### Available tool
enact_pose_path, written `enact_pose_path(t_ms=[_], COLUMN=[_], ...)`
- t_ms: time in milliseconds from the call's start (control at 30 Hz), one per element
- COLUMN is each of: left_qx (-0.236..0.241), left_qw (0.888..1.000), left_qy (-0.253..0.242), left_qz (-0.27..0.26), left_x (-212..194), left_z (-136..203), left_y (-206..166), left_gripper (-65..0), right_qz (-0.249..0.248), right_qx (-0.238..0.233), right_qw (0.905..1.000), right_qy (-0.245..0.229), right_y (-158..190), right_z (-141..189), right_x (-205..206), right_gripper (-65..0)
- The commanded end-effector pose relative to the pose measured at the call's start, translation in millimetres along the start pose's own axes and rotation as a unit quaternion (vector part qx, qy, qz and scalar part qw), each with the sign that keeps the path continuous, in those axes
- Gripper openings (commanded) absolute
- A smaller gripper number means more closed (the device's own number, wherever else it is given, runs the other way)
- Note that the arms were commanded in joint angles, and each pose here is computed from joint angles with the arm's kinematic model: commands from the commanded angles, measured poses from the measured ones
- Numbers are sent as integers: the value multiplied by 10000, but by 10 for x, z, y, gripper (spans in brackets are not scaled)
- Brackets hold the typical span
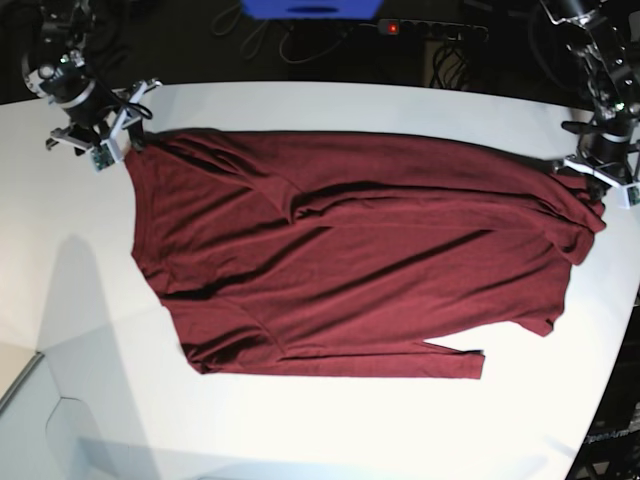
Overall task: Layout the t-shirt on the table in an organized manner, then fold the t-shirt properly
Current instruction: 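Hold the edge with both grippers and drag it to flatten the shirt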
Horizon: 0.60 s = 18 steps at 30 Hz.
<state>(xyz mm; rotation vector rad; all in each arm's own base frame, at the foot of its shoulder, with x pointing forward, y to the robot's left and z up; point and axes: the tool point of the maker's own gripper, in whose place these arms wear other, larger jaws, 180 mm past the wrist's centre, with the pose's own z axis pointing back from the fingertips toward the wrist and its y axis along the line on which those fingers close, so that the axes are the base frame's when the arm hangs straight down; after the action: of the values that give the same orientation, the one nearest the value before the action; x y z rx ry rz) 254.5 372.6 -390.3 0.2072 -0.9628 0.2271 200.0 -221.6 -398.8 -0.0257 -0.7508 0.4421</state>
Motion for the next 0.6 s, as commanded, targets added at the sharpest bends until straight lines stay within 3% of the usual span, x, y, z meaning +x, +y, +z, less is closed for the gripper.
enact_pose_path(t_ms=[0, 567], left_qx=[39, 59], left_qw=[9996, 9996], left_qy=[-260, -267], left_qz=[-55, -37], left_x=[183, 184], left_z=[-1, -1], left_y=[48, 65], left_gripper=[-649, -649], right_qz=[68, -199], right_qx=[-55, 288], right_qw=[9997, 9994], right_qy=[-230, -24], right_y=[-67, 77], right_z=[19, -269], right_x=[142, -7], right_gripper=[-405, -409])
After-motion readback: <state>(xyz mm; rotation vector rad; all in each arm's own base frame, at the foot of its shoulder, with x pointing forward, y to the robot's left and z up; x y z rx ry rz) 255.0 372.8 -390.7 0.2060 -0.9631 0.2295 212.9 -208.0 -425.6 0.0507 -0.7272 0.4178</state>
